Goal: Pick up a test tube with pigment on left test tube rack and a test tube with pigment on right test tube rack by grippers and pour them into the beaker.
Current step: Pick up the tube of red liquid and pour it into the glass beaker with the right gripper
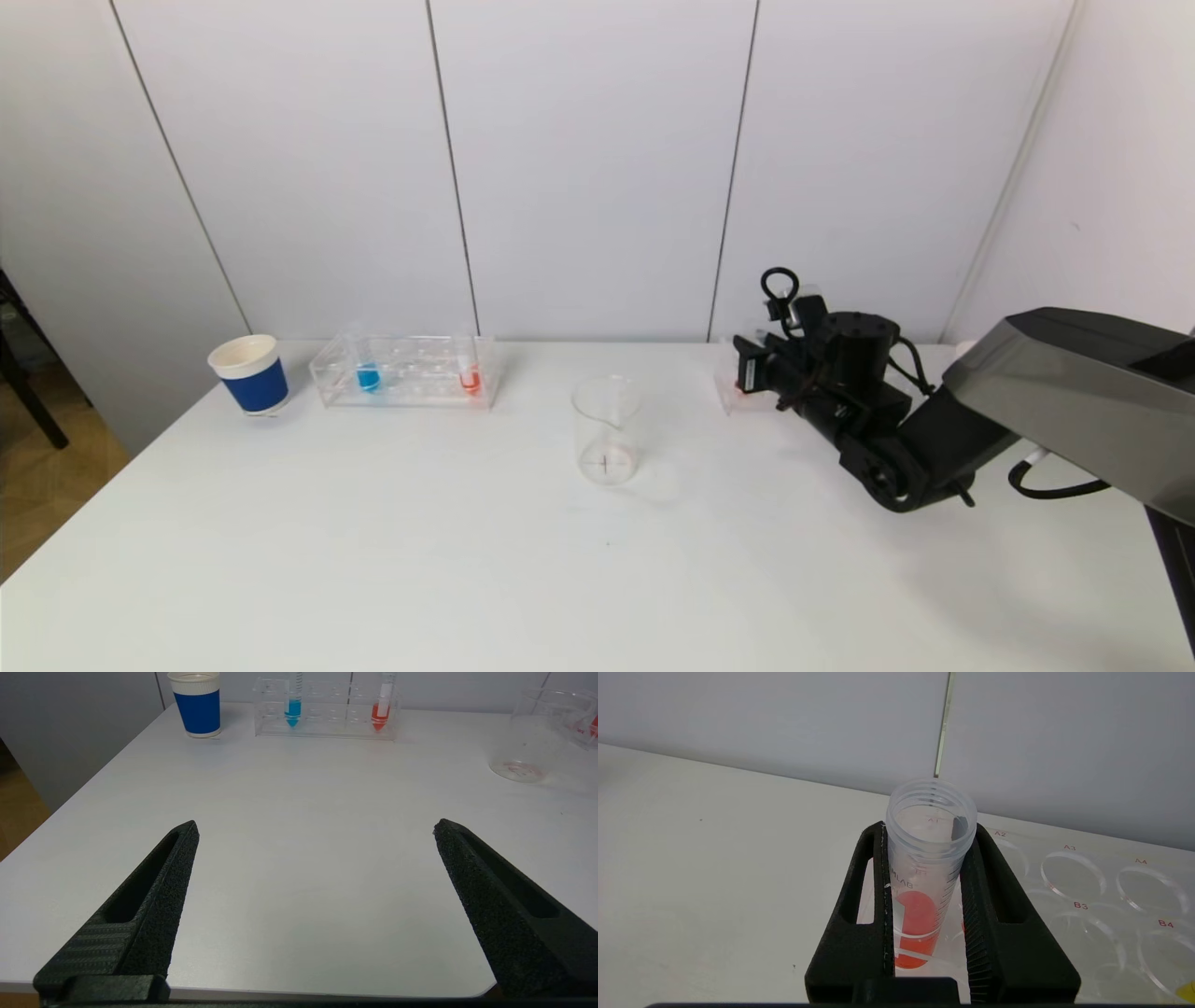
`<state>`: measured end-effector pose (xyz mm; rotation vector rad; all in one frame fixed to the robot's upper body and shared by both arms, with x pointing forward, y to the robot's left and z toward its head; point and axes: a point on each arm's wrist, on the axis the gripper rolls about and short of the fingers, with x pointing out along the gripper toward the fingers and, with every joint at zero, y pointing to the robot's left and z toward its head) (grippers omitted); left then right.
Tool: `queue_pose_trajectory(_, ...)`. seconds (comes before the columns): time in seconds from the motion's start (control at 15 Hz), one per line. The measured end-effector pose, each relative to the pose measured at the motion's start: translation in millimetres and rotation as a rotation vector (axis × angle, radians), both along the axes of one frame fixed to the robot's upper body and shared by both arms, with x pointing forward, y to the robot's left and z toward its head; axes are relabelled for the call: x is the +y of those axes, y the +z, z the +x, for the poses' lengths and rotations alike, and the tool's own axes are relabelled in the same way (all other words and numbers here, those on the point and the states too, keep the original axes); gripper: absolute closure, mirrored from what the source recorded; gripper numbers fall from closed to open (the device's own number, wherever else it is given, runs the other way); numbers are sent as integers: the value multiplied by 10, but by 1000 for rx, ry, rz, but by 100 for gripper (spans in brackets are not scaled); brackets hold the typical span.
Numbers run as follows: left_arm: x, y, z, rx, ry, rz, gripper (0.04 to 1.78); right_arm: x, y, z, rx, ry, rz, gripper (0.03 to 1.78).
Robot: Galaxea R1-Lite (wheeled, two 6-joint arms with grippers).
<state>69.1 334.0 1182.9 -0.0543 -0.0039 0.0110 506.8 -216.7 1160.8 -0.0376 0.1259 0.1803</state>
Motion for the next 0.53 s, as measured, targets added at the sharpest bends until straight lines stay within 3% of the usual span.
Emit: queue_pose_trajectory(0.53, 0, 0, 0, 0, 0, 0, 6, 27, 273, -77, -10, 9, -11, 133)
